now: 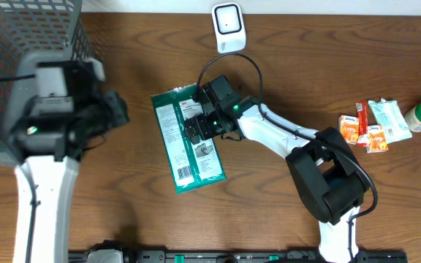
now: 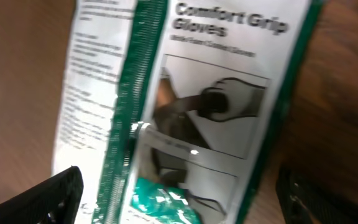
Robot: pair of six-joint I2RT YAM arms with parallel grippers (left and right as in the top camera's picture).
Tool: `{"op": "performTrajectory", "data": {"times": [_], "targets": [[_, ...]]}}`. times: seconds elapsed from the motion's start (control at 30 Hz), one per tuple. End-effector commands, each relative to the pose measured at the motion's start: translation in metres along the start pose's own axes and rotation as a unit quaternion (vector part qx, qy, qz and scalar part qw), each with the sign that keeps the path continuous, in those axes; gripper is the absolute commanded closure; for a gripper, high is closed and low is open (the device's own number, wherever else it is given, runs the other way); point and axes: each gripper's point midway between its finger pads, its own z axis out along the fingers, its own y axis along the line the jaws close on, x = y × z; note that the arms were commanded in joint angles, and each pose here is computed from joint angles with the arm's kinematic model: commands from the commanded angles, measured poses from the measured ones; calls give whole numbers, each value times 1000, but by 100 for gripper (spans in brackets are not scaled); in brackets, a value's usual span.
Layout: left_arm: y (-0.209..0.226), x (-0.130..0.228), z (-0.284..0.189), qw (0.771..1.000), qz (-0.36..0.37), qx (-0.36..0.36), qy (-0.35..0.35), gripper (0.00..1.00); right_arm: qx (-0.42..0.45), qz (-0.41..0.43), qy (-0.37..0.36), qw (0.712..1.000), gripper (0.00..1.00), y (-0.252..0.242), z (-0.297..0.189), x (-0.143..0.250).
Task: Scan the item barcode
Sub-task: 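Bring the left gripper in and grasp the package's left edge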
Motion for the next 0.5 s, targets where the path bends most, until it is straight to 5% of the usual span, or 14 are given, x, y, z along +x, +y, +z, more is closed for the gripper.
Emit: {"op": "performTrajectory", "data": {"times": [0.0,0.47], "targets": [[-1,28,33,998,9,-6,65,91,-36,37,39,998,3,1,14,21],[33,67,123,975,-41,-100,194,93,-63,78,40,994,1,-21,1,16]]}}
